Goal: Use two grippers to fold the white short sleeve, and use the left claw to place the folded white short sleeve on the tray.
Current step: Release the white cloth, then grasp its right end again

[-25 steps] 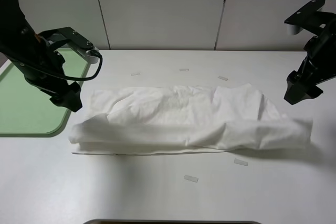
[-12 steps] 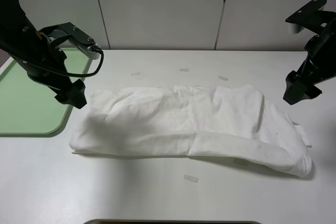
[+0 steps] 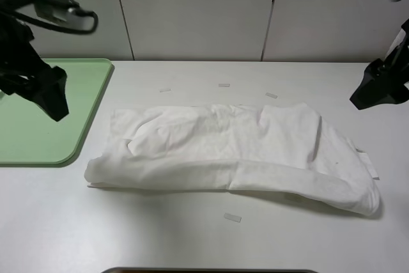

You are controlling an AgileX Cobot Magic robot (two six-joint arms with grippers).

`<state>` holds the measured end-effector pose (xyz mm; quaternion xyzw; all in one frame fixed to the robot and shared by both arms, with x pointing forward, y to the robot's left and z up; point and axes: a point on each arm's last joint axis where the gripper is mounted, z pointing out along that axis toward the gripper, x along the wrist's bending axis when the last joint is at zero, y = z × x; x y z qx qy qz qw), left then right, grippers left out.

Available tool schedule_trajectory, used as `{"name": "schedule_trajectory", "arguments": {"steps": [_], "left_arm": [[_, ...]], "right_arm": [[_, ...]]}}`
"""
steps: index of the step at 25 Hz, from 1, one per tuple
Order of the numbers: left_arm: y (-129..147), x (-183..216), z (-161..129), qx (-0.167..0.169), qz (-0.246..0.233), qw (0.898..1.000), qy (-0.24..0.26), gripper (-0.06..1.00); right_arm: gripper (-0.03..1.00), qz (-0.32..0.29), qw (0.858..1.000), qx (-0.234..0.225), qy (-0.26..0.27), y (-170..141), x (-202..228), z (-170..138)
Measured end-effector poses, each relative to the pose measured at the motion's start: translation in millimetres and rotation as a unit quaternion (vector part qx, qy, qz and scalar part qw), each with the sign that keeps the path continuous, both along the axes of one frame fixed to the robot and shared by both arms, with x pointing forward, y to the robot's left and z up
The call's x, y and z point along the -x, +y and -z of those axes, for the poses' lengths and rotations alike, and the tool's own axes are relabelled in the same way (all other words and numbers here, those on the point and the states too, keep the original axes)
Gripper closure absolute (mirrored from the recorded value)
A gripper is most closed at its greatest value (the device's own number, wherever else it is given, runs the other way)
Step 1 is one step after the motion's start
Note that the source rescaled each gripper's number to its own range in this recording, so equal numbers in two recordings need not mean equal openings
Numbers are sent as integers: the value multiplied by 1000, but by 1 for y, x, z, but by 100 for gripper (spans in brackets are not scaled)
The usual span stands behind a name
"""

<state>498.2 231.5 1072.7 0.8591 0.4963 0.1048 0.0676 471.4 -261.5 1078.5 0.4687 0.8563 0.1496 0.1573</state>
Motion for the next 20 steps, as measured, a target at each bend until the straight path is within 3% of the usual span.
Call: {"name": "schedule_trajectory", "arguments": {"steps": [4,9,13,20], "left_arm": [[10,36,-46,34,-27,996,-84,-5],[29,92,-86,67,-51,979,-184,-5],[43,130,-91,71,-63,969,-228,-5],[75,219,-72,99,-106,931,-336,-5]], "right_arm": [[-3,1,1000,-10,4,1,7,-5],[-3,13,999,-34,13,4,10,-6],[-3,15,999,-42,14,5,10,-6],[-3,15,999,-45,15,5,10,-6]]}}
